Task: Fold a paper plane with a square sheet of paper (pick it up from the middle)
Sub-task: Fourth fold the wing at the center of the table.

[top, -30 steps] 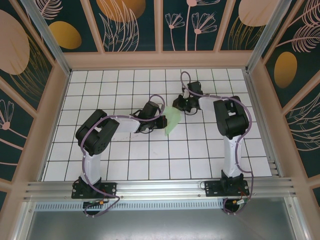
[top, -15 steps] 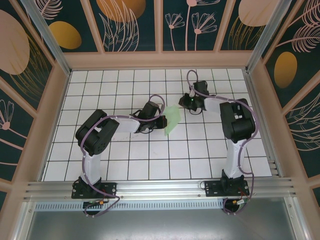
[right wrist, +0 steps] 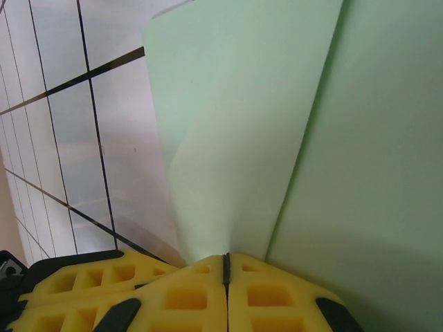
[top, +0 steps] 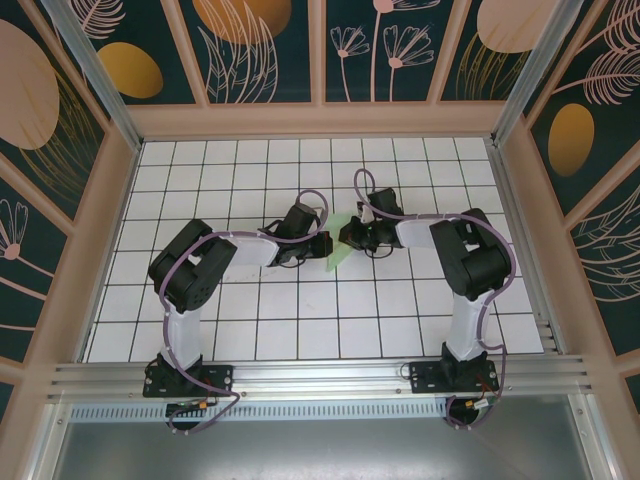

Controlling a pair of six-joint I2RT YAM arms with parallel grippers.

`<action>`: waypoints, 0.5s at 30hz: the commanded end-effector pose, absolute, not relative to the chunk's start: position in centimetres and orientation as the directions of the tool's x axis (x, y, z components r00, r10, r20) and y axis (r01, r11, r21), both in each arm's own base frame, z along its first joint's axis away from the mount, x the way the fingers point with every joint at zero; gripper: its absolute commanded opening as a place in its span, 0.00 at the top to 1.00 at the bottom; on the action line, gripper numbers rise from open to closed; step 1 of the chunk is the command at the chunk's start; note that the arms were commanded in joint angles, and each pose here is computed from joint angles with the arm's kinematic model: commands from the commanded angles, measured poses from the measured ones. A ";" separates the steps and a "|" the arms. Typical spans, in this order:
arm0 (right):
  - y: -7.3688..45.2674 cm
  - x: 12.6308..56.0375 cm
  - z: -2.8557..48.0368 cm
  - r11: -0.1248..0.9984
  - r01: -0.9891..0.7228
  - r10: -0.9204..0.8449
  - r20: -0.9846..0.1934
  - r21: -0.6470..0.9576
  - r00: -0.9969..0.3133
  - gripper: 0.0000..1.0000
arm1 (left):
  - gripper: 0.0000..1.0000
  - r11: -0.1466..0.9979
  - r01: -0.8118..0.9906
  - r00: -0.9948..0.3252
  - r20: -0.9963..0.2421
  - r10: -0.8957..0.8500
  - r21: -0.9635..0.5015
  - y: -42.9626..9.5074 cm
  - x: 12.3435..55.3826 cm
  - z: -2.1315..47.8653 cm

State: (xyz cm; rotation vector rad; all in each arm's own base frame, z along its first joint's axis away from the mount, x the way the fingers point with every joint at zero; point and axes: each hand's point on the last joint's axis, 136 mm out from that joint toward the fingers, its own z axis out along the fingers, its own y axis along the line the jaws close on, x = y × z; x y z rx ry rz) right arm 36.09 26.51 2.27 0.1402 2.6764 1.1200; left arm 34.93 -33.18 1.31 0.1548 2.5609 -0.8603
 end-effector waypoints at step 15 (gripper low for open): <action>23.3 33.8 -3.9 0.847 0.018 0.094 -0.116 0.532 -0.989 0.95 | 0.85 0.751 0.148 -0.905 -0.394 -0.159 -0.643 -30.9 36.3 6.3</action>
